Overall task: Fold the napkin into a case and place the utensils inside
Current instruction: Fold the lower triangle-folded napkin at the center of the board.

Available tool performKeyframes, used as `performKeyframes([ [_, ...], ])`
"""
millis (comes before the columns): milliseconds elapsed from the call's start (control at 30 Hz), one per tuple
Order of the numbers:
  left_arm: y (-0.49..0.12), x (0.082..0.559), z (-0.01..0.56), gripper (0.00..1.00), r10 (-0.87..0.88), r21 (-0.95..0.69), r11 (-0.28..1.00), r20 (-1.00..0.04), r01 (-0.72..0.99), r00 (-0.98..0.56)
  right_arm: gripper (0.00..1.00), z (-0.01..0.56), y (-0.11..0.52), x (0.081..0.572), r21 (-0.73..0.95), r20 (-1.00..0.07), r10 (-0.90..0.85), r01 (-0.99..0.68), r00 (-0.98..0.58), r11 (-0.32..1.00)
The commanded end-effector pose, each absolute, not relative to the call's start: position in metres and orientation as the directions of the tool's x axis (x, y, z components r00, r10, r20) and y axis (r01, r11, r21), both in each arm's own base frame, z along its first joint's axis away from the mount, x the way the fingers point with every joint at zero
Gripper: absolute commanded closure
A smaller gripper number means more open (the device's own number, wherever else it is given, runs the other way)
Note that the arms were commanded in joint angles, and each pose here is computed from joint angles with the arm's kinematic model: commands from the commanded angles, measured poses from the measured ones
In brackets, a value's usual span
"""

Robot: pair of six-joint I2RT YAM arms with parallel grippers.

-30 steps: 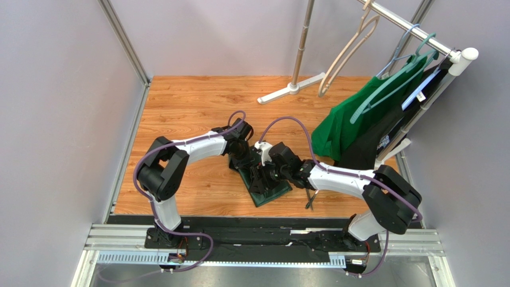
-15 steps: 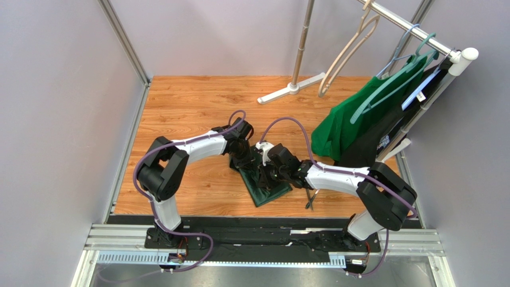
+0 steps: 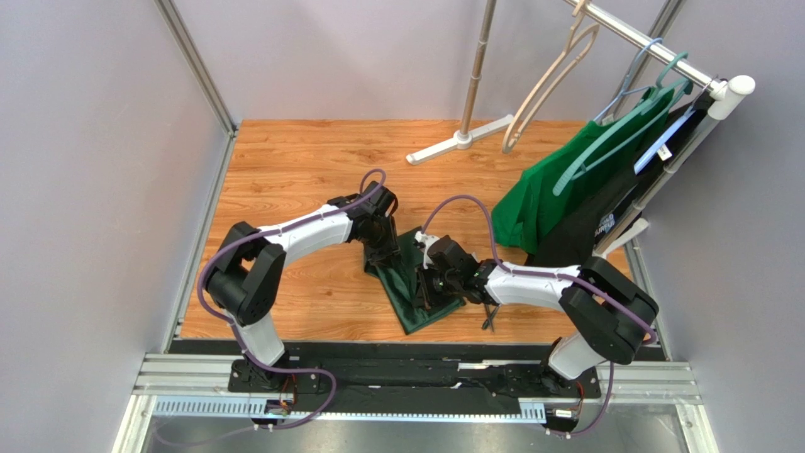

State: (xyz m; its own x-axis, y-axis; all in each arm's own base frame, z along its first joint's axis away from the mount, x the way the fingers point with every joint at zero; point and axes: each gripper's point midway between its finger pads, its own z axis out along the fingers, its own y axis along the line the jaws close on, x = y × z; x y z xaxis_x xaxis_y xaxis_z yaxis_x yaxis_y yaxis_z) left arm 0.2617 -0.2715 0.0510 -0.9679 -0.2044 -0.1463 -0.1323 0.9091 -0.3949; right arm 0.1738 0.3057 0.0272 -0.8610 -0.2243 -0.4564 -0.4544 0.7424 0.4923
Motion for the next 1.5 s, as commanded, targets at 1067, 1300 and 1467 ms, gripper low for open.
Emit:
performKeyframes([
  [1067,-0.198,0.256,0.077,0.6,0.143,-0.213,0.958,-0.221,0.191,-0.965,1.0,0.046,0.31,0.176,0.6,-0.438,-0.087,-0.363,-0.895,0.713],
  [1300,-0.213,0.27,0.071,0.6,0.118,-0.252,0.952,-0.227,0.175,-0.967,1.0,0.048,0.31,0.175,0.605,-0.436,-0.086,-0.363,-0.896,0.709],
  [1467,-0.216,0.282,0.072,0.7,0.087,-0.241,0.959,-0.251,0.149,-0.964,1.0,0.047,0.311,0.174,0.611,-0.433,-0.085,-0.361,-0.898,0.705],
])
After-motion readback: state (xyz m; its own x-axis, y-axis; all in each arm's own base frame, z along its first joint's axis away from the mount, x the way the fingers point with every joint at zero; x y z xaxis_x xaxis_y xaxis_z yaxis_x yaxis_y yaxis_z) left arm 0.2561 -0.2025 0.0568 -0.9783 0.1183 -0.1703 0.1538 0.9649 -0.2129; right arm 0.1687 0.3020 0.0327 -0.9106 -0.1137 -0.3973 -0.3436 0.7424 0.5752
